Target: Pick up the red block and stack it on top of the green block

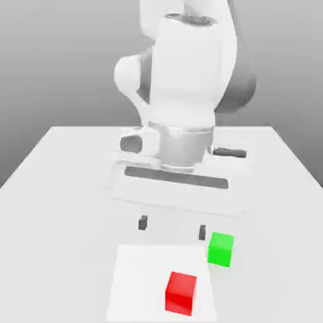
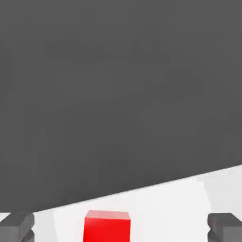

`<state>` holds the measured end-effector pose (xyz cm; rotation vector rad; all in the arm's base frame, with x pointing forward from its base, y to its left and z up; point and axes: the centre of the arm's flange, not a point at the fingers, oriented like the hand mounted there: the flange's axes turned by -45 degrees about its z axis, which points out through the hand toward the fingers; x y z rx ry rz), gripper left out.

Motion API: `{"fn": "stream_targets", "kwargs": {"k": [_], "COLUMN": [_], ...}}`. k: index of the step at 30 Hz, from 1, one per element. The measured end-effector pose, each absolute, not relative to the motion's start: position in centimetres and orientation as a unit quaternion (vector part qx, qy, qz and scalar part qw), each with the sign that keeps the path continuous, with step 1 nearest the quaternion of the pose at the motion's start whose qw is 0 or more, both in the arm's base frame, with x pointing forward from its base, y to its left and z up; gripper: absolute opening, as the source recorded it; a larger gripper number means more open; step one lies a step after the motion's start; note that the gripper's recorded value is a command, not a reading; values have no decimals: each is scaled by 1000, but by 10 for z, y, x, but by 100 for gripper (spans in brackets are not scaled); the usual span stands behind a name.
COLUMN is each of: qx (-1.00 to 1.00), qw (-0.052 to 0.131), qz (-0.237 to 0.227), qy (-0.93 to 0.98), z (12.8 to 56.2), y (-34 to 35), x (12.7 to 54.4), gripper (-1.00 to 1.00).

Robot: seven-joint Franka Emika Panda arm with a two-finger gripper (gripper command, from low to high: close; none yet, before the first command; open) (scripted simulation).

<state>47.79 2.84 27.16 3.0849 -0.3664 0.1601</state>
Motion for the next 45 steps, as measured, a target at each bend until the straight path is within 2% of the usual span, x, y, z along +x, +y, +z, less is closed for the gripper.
{"fn": "stream_targets", "kwargs": {"k": [3, 8, 9, 16, 21, 26, 31, 34, 44, 45], "qx": [991, 991, 991, 991, 991, 981, 960, 946, 943, 943], "qw": [3, 0, 0, 0, -1, -12, -8, -1, 1, 0], "qz": [11, 1, 0, 1, 1, -2, -3, 0, 2, 2], "qy": [-130, -134, -134, -134, -135, -194, -280, -323, -333, -332], "z": [221, 156, 148, 149, 202, 234, 246, 244, 186, 182], "y": [35, 37, 37, 37, 38, 94, 126, 133, 133, 134], "x": [465, 461, 460, 461, 460, 415, 359, 332, 328, 327], "gripper": [0, 0, -100, -100, -100, -100, -100, -100, -100, 100]}}
